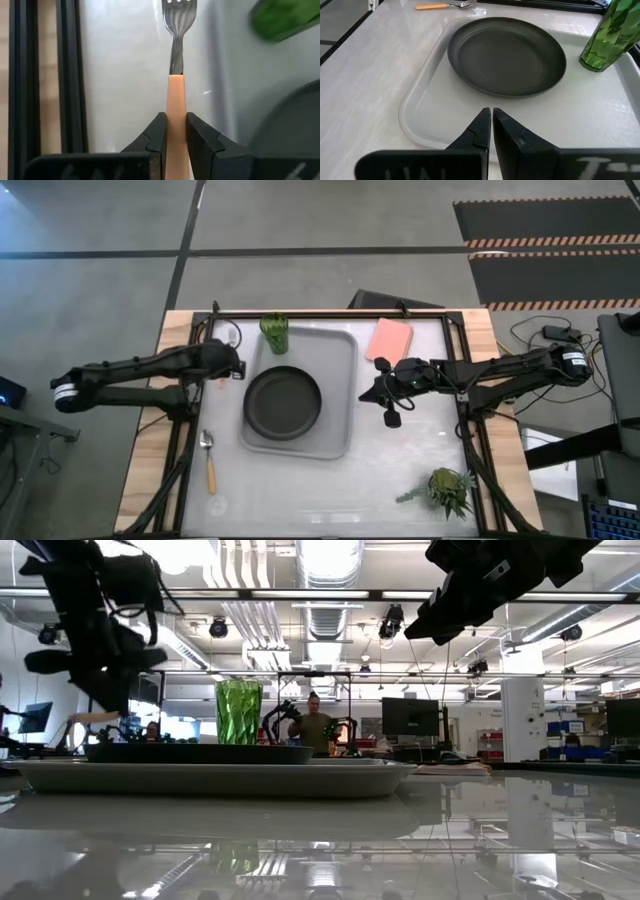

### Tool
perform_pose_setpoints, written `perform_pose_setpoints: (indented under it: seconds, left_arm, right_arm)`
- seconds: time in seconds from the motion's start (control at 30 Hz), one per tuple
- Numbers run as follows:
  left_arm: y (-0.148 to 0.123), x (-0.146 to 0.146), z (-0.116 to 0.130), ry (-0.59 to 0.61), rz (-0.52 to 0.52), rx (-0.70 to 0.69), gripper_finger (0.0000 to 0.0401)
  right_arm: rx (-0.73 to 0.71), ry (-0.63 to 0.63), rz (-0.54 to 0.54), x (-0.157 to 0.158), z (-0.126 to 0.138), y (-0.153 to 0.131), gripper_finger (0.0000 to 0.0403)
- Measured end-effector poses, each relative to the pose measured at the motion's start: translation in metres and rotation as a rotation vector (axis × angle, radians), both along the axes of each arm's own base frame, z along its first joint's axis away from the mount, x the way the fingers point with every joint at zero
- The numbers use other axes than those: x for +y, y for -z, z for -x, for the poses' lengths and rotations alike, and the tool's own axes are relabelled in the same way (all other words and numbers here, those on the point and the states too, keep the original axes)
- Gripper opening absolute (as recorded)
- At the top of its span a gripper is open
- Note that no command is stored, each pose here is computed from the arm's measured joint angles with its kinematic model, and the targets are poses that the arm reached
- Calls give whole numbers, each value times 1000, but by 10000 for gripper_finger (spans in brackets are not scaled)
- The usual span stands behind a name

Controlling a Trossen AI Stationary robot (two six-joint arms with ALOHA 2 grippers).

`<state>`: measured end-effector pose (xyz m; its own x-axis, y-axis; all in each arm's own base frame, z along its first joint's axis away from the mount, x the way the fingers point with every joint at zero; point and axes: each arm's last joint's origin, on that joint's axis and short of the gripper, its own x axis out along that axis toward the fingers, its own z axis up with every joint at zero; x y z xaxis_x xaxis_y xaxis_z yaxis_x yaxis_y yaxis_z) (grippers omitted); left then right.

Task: Pick and place plate/cup/fork/spoon on tray
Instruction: Put the yellow fork on the gray serving tray to the right of the black plate

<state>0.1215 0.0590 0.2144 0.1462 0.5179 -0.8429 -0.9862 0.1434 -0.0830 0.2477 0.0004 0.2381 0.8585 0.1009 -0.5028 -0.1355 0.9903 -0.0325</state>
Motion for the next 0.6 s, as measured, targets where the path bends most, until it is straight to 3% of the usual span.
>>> perform_pose_setpoints:
  seconds: [0.3, 0.6]
  left_arm:
    - [-61, -4, -11, 102, -230, -124, 30]
    - [-100, -29, -50, 400, -453, -430, 30]
  right_arm:
    - [0, -1, 2, 0, 0, 0, 9]
    - [-5, -14, 22, 0, 1, -1, 9]
